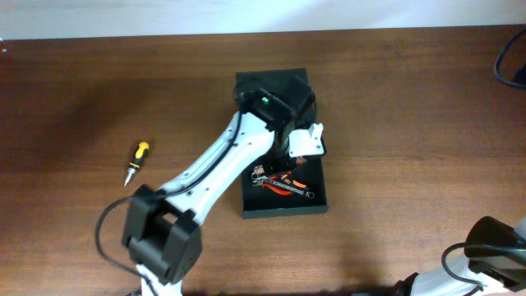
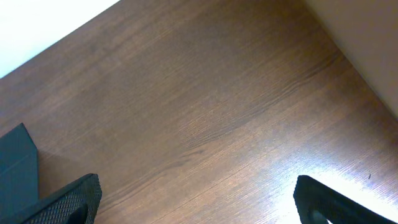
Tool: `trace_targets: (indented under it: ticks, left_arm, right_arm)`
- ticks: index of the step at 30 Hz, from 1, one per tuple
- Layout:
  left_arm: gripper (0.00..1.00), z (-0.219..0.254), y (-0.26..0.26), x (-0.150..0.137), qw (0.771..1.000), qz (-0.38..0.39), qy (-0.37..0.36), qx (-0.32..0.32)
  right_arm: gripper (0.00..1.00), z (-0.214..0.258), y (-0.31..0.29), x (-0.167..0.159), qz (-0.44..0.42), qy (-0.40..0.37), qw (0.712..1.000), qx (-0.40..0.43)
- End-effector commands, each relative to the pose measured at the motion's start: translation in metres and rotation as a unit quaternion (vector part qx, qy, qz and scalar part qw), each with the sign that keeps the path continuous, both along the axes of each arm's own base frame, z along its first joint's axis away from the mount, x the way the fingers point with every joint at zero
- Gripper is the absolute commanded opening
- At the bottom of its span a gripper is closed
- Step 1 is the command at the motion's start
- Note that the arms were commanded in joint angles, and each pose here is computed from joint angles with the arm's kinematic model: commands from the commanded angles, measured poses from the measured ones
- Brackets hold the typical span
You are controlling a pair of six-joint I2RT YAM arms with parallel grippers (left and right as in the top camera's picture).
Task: Pack container
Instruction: 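Carry the socket strip into the box with the left gripper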
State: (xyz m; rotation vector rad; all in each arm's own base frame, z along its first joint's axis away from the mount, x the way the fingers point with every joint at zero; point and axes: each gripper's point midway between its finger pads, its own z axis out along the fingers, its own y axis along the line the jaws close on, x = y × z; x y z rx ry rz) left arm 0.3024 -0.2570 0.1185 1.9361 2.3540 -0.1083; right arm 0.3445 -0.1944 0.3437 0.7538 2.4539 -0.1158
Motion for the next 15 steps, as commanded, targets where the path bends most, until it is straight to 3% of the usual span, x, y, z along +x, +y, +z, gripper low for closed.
trace_targets:
  ticks: [1,10,12,15]
  left_arm:
    - [0.02,-0.031,-0.001,-0.003,0.999,-0.012,0.035,0.017]
    - [0.03,-0.087,0.001,-0.015,0.993,-0.01,0.11,0.052]
    - [0.12,-0.089,0.001,-0.018,0.992,-0.009,0.118,0.053]
    - [0.39,-0.089,0.001,-0.018,0.992,-0.009,0.118,0.053]
  right_arm:
    - [0.99,-0.004,-0.002,0.0,-0.006,0.006,1.0,0.004]
    - [0.99,-0.004,-0.002,0.0,-0.006,0.006,1.0,0.004]
    - [0.99,-0.004,-0.002,0.0,-0.005,0.005,1.0,0.005]
    - [0.99,-0.004,-0.001,0.0,-0.004,0.004,1.0,0.006]
